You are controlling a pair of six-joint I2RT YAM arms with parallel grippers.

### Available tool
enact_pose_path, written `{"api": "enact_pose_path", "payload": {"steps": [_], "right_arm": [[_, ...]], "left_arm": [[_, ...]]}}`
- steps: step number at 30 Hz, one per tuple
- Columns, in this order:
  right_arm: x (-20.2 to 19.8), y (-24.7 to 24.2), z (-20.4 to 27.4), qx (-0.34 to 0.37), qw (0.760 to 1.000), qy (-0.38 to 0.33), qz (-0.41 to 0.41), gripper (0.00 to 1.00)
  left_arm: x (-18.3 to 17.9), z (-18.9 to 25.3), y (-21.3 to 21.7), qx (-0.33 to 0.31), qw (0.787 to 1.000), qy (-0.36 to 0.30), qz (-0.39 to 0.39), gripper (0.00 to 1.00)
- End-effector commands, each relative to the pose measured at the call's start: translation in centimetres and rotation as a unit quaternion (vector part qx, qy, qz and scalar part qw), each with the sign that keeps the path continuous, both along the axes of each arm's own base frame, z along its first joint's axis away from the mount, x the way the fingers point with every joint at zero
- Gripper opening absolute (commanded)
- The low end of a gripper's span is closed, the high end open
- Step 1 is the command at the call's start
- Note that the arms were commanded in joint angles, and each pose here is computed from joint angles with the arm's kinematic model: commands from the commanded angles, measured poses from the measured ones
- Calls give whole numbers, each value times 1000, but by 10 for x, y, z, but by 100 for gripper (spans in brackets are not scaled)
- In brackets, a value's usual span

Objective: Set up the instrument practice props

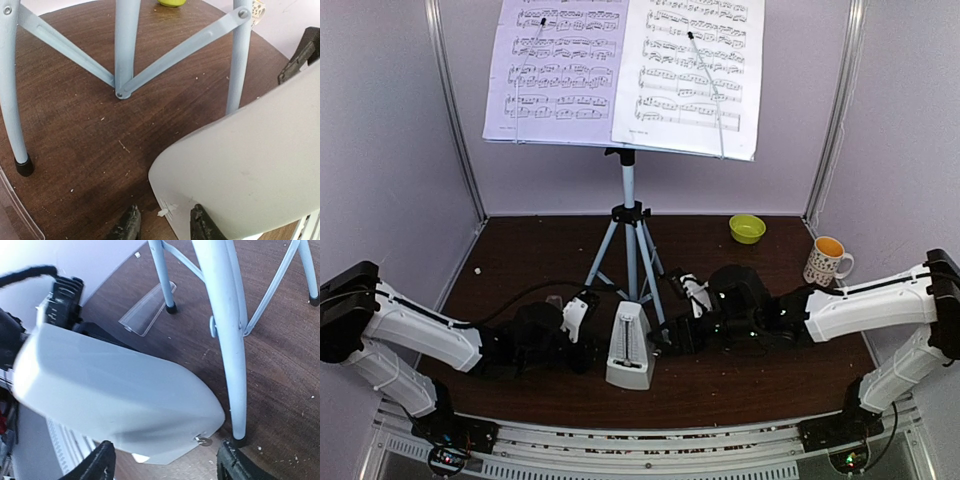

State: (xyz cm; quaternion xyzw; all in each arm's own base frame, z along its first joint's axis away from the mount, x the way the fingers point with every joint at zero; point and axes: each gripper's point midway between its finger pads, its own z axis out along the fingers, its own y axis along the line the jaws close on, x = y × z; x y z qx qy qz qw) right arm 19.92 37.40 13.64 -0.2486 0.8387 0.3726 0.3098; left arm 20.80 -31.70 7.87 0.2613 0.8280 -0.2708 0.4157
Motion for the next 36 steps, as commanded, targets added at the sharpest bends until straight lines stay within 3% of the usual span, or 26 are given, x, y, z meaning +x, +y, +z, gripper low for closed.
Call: {"api": "enact_pose_path", "payload": {"steps": [1,10,19,36], "right_arm": [[-10,-6,12,18,999,-25,10,73],[-34,-2,35,34,998,-48,10,86],[-16,-1,47,4,996,-63,-59,84],[-10,5,45,-28,989,-100,-109,83]], "left_arm": [[-1,21,-14,-55,998,-9,-3,35],[-14,18,-32,-58,998,-1,-13,33],[-15,19,-34,-56,998,-3,-12,33],[-13,19,-31,-43,999,-12,-9,33]]}}
